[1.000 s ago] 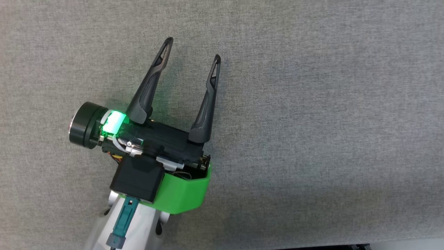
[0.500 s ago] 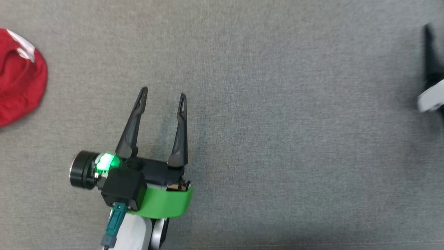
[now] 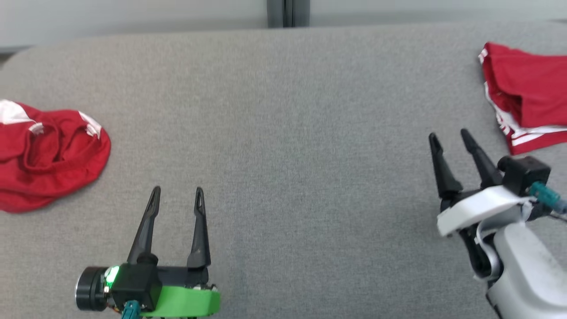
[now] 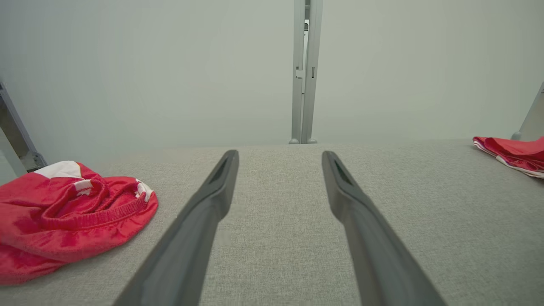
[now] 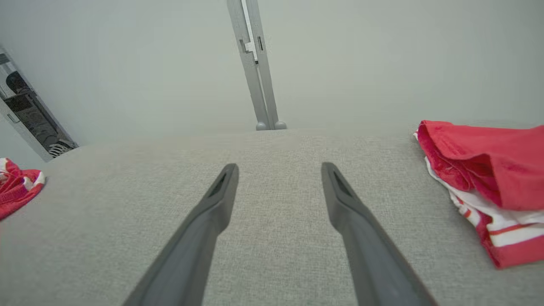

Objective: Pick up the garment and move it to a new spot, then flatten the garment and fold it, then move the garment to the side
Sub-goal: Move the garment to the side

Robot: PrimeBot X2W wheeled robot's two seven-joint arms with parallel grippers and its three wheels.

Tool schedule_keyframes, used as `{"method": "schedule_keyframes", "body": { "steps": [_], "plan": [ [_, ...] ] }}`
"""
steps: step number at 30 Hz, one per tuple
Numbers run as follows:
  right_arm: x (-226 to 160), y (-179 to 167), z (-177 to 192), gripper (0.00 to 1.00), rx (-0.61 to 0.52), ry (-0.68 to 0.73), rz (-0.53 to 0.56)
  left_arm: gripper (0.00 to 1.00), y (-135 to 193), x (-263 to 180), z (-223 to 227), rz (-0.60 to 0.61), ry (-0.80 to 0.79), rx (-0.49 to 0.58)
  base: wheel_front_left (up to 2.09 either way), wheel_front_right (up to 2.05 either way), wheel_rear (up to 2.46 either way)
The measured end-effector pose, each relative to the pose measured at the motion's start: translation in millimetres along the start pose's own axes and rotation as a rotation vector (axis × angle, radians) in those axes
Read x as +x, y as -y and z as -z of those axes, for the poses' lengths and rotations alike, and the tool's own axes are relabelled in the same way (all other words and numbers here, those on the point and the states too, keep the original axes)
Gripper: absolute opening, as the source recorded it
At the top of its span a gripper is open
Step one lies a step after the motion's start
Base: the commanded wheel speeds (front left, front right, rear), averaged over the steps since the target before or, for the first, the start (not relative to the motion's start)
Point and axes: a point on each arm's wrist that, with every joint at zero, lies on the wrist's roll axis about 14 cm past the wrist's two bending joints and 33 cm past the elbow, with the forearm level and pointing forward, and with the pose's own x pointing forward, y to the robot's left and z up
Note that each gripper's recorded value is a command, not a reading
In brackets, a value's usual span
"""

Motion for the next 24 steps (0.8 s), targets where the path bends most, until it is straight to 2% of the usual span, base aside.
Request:
{"method": "schedule_keyframes", "body": {
  "steps": [12,17,24],
  "plan": [
    [-65.0,-47.8,-64.0,1.00,-0.102,0.221,-0.022,1.00,-12.2,-40.8,-25.5,-0.048,0.058,0.006,0.00,0.00,0.00],
    [-90.0,-49.5,-50.8,1.00,-0.082,0.198,0.014,1.00,-12.5,-51.4,-24.8,-0.047,0.054,0.001,0.00,0.00,0.00],
    [-105.4,-48.9,-32.8,1.00,-0.062,0.150,0.035,1.00,-12.7,-57.4,-19.2,-0.048,0.036,0.003,0.00,0.00,0.00]
  ]
}}
